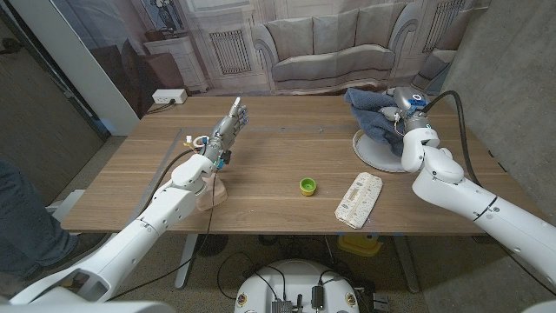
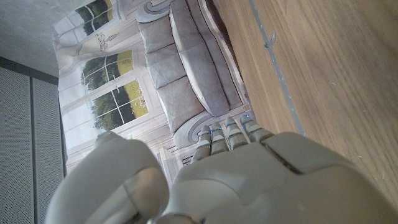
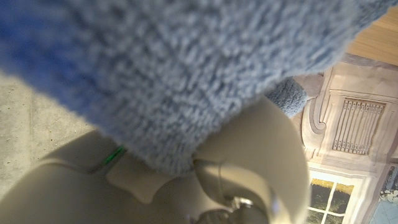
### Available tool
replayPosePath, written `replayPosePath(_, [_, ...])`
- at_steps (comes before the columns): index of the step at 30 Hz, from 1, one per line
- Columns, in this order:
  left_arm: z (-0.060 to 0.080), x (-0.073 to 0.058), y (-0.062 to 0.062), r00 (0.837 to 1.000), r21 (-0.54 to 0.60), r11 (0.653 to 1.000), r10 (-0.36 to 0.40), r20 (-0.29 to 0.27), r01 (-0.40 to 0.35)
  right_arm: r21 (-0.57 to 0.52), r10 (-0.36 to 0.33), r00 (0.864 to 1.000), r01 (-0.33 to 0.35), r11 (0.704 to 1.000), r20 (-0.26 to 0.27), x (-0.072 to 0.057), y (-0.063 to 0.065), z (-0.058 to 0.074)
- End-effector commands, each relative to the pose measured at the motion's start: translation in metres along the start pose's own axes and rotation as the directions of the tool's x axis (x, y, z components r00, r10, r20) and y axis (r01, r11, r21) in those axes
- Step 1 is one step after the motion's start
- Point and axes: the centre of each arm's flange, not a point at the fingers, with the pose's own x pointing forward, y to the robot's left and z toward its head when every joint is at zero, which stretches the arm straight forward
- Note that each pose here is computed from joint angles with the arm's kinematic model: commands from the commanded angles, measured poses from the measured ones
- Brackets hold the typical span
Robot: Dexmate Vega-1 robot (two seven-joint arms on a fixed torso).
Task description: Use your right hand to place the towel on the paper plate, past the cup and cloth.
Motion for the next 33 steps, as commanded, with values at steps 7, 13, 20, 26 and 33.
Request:
replayPosePath(7, [0.003, -0.001, 0.001, 1.000, 0.008, 1.000, 0.008, -0.008, -0.008, -0.033, 0.011, 0.998, -0.013, 0.999, -0.063, 0.007, 0.019, -0.016])
replayPosePath(13, [0.003, 0.000, 0.001, 1.000, 0.008, 1.000, 0.005, -0.009, -0.005, -0.052, 0.021, 0.998, -0.024, 0.998, -0.066, 0.010, 0.026, -0.016])
replayPosePath(20, [0.005, -0.002, 0.002, 1.000, 0.010, 1.000, 0.009, -0.008, -0.009, -0.061, 0.037, 0.997, -0.041, 0.997, -0.068, 0.012, 0.035, -0.017])
replayPosePath(26, [0.006, -0.005, 0.002, 1.000, 0.011, 1.000, 0.015, -0.010, -0.015, -0.061, 0.052, 0.996, -0.057, 0.997, -0.068, 0.015, 0.042, -0.017])
replayPosePath(33, [0.006, -0.007, 0.001, 1.000, 0.009, 1.000, 0.017, -0.004, -0.017, -0.050, 0.069, 0.995, -0.072, 0.996, -0.069, 0.015, 0.050, -0.017])
